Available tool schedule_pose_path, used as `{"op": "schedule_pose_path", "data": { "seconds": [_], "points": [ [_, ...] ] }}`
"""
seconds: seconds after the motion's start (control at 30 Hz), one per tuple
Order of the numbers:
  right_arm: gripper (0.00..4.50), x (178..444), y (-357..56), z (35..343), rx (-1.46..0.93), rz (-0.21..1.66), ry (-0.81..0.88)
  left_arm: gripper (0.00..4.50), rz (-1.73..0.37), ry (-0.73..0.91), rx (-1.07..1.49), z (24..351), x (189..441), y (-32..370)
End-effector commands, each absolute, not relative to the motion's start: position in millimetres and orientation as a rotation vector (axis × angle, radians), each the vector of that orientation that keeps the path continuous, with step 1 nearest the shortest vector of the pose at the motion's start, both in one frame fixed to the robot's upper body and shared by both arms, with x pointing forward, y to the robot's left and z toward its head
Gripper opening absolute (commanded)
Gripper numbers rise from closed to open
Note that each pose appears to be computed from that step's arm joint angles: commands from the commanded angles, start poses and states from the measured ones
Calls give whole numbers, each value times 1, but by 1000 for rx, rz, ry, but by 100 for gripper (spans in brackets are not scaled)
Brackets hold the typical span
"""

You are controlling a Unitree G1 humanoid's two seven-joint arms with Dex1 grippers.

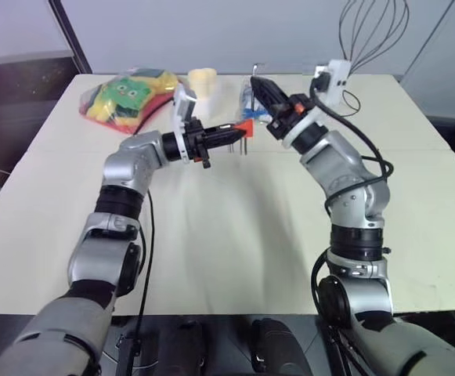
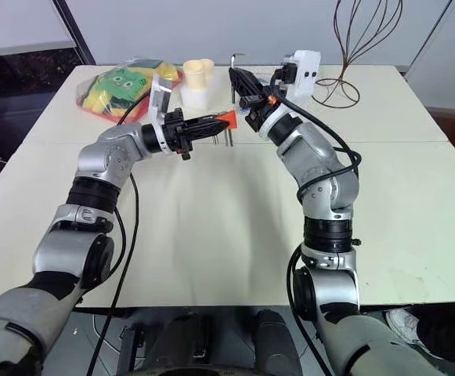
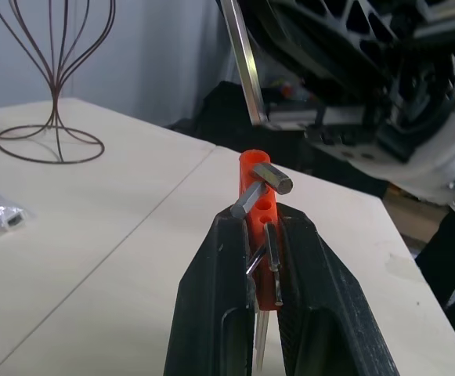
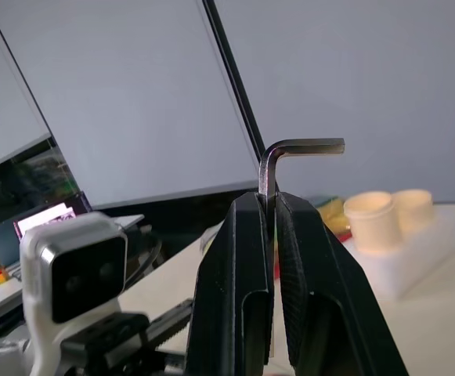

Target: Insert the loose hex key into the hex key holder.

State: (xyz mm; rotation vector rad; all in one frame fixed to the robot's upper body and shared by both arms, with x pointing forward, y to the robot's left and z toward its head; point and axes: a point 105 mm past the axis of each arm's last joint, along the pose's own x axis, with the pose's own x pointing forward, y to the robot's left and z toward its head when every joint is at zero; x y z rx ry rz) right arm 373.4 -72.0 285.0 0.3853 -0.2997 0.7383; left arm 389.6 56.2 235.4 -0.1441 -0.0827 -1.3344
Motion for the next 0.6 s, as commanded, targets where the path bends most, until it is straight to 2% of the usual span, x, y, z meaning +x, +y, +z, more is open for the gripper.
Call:
{"op": "schedule_pose_path", "data": {
  "seconds": [0.03, 0.6],
  "points": [
    [4, 362, -67, 300, 390, 773, -356, 0, -1335, -160, -113, 254, 390, 57],
    [4, 367, -71, 289, 384, 746, -331, 0, -1364, -177, -128, 259, 384, 55]
  ]
}}
